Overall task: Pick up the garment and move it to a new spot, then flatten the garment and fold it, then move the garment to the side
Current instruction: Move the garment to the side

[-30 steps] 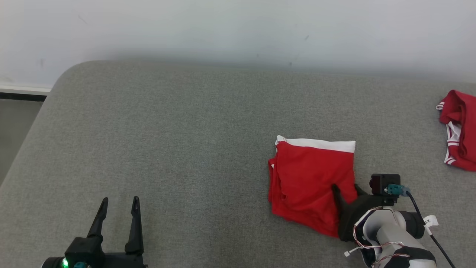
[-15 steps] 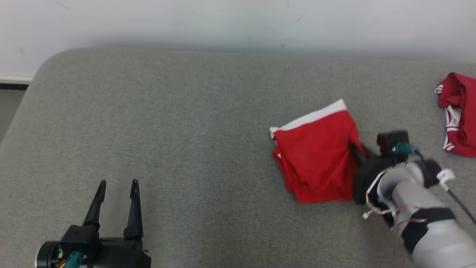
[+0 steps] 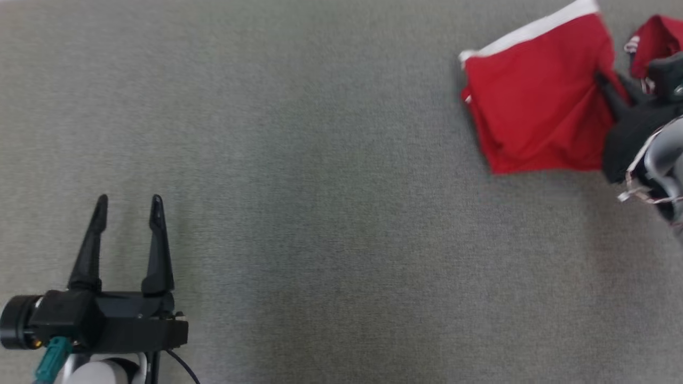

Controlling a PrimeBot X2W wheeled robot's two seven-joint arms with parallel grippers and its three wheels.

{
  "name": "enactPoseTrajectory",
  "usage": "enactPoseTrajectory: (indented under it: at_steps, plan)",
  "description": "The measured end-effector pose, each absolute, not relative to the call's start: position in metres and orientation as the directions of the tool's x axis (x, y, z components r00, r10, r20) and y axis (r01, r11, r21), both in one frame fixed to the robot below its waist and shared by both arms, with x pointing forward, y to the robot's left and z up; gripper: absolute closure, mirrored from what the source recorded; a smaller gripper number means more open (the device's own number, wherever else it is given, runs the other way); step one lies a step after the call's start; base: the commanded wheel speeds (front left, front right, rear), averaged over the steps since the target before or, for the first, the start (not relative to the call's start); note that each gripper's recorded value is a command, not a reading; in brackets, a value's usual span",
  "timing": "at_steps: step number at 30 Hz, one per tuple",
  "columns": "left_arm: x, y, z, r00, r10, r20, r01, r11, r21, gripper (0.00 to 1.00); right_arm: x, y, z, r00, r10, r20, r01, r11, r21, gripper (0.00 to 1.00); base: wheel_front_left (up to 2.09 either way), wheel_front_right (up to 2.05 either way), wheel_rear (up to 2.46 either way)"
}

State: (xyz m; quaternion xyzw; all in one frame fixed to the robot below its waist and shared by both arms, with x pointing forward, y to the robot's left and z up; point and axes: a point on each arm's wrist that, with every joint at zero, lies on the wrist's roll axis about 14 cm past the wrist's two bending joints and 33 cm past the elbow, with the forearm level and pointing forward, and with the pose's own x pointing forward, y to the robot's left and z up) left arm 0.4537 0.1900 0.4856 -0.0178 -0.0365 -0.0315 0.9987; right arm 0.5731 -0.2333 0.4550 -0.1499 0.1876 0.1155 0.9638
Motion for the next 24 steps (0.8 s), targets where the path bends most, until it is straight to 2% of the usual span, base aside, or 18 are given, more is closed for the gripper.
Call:
enactPoseTrajectory:
  at_steps: [4,13,24]
  plan:
    - [0.467,0.182,0.477,0.993,-0.093,0.07,0.094,0.995,-0.018,0.0,0.581,-0.273,0.459,0.915,0.099,-0.39,-0.223,0.932,-0.286,1.0,0.0,0.0,0.0]
    - [0.49,0.157,0.45,0.983,-0.179,0.048,0.18,0.984,-0.013,0.0,0.574,-0.375,0.471,0.91,-0.112,-0.399,-0.065,0.912,-0.405,1.0,0.0,0.0,0.0]
    - [0.497,0.147,0.438,0.976,-0.215,0.038,0.215,0.977,-0.002,0.0,0.564,-0.438,0.486,0.881,-0.263,-0.393,0.024,0.855,-0.518,1.0,0.0,0.0,0.0]
